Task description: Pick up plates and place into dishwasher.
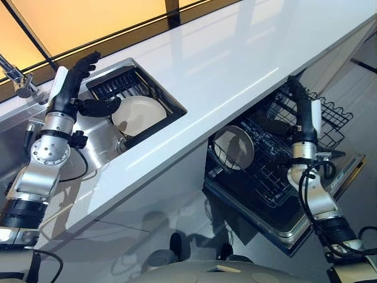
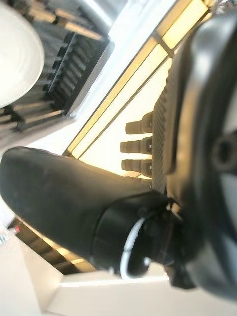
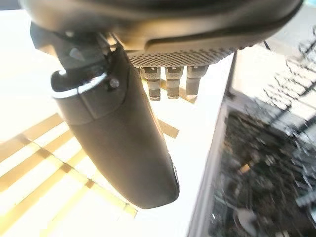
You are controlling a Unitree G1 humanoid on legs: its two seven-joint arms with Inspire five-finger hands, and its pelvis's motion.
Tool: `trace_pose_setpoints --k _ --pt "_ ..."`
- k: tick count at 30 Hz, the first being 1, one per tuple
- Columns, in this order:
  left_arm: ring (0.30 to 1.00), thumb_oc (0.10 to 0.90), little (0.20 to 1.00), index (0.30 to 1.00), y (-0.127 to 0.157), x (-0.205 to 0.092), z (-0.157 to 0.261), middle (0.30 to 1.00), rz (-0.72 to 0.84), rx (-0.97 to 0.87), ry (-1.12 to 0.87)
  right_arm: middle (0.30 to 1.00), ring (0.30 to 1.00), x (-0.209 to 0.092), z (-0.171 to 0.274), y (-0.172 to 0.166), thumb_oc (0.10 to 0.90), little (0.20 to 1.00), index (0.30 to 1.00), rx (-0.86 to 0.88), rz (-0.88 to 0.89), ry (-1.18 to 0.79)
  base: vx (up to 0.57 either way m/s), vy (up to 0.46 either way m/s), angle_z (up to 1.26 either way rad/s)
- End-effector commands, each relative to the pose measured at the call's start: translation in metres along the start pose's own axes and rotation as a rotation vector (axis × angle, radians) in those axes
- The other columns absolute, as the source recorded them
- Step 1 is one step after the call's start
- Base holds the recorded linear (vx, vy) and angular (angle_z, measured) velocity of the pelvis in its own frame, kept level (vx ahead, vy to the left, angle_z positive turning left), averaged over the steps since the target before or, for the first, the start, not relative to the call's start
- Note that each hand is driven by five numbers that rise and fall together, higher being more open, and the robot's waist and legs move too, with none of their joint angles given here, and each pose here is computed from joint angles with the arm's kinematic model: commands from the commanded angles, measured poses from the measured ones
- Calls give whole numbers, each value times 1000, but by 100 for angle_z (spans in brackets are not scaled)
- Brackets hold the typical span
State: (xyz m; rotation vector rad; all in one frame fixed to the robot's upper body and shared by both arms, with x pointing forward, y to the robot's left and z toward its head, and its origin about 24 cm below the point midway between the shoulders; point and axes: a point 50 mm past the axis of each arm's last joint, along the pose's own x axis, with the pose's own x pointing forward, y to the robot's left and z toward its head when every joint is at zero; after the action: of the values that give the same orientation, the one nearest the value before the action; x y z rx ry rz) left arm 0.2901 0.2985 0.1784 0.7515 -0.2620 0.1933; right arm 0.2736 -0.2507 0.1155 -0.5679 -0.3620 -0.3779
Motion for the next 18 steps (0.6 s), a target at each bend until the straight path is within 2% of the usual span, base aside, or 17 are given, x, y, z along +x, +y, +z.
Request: trace_pose_setpoints --k 1,9,18 --pt "900 800 900 900 64 12 15 900 179 160 -63 900 900 14 48 -27 800 900 900 -35 -16 -301 42 24 -1" --pt "900 800 900 900 93 15 7 900 214 252 18 900 900 9 39 -41 800 900 900 -114 92 -255 33 35 -10" --pt "900 800 900 900 110 19 4 900 283 287 87 900 900 10 36 -50 800 900 900 -152 136 -219 34 70 -15"
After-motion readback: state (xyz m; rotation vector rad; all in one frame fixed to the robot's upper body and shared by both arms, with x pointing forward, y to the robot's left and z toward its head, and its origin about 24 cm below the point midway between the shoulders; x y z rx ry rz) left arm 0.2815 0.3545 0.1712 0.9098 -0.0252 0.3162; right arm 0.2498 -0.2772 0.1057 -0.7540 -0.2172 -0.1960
